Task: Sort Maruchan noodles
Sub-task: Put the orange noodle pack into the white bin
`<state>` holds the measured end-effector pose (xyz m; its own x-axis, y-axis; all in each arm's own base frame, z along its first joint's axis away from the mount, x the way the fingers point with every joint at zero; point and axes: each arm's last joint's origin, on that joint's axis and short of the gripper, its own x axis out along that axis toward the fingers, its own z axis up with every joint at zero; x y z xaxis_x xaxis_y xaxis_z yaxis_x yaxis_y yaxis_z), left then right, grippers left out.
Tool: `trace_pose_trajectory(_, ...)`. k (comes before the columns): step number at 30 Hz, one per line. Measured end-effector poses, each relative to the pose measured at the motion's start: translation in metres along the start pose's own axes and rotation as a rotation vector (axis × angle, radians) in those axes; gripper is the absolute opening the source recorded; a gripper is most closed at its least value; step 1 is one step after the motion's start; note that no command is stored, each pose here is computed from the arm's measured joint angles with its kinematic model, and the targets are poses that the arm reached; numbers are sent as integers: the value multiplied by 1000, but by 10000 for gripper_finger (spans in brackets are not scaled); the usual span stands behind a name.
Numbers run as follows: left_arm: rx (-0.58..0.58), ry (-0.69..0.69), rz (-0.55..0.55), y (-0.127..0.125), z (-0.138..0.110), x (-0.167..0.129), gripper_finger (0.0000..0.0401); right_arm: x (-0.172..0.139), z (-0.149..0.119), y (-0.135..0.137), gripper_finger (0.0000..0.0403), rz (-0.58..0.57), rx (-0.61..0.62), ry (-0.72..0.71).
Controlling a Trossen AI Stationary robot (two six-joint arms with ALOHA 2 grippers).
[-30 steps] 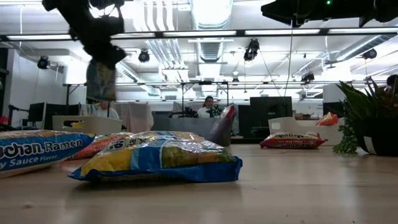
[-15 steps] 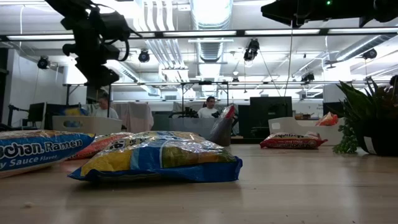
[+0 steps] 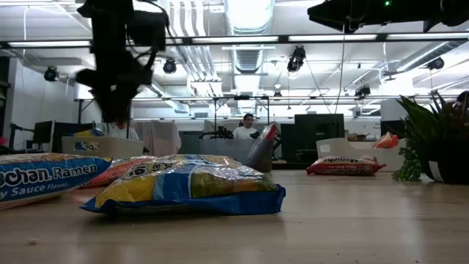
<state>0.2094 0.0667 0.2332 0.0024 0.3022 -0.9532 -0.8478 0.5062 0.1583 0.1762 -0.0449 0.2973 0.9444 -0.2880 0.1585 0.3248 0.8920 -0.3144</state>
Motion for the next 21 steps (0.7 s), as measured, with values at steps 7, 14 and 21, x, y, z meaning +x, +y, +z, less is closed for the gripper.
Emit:
trace_pose_trajectory(7, 91, 159, 226, -38, -25, 33, 169, 0, 0, 0, 219, 2, 2, 5)
trace_pose_trajectory(14, 93, 177, 271, -47, -27, 54, 175, 0, -1, 0, 219, 5, 8, 13)
trace_pose_trajectory(21, 64, 160, 224, -45, -34, 68, 220, 0, -1, 0, 219, 5, 7, 13)
